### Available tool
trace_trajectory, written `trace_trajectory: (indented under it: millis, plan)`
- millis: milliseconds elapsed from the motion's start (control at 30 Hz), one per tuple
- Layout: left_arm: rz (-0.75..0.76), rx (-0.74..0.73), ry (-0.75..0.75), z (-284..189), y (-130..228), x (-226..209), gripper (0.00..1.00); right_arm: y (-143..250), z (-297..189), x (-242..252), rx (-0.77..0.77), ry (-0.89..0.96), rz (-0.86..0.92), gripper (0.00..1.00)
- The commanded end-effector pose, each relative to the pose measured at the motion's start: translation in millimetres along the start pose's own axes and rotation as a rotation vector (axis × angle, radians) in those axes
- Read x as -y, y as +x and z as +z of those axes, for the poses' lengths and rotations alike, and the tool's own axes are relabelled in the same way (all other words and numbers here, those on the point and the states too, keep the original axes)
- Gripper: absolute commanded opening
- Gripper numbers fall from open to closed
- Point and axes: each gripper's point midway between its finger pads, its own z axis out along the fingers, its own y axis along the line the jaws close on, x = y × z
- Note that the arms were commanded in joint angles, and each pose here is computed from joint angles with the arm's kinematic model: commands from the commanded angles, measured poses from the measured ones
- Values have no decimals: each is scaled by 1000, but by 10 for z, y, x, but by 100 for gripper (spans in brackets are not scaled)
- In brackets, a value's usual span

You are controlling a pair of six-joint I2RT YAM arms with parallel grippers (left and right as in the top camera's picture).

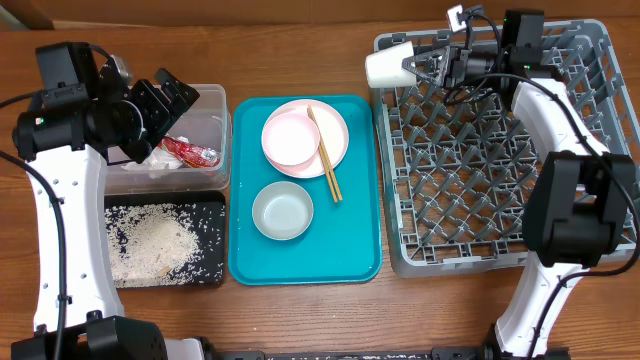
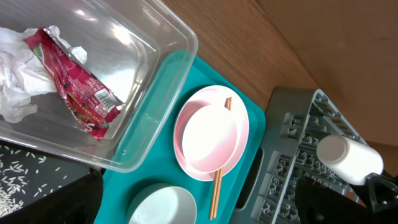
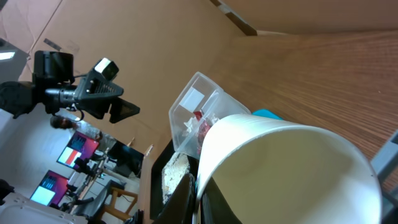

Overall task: Sort waste into correct bins and load items into the dishwasher
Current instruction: 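Set the cup upside down in the rack's top-left corner and release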

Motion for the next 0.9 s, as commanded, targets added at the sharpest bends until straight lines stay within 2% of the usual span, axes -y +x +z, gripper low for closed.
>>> trace_trajectory:
  millis: [0,267,733,867]
  plan:
    - [6,7,15,-27,-32,47,100,44,75,115,-9,-5,-5,4]
    - [6,6,15,-27,-31,47,100,166,245,316,-27,6,-4,4]
    - [6,6,15,-27,-31,47,100,181,232,526,-17,109,19,4]
    - [6,6,15,-27,-31,47,100,209,198,653,-14,180,54,15]
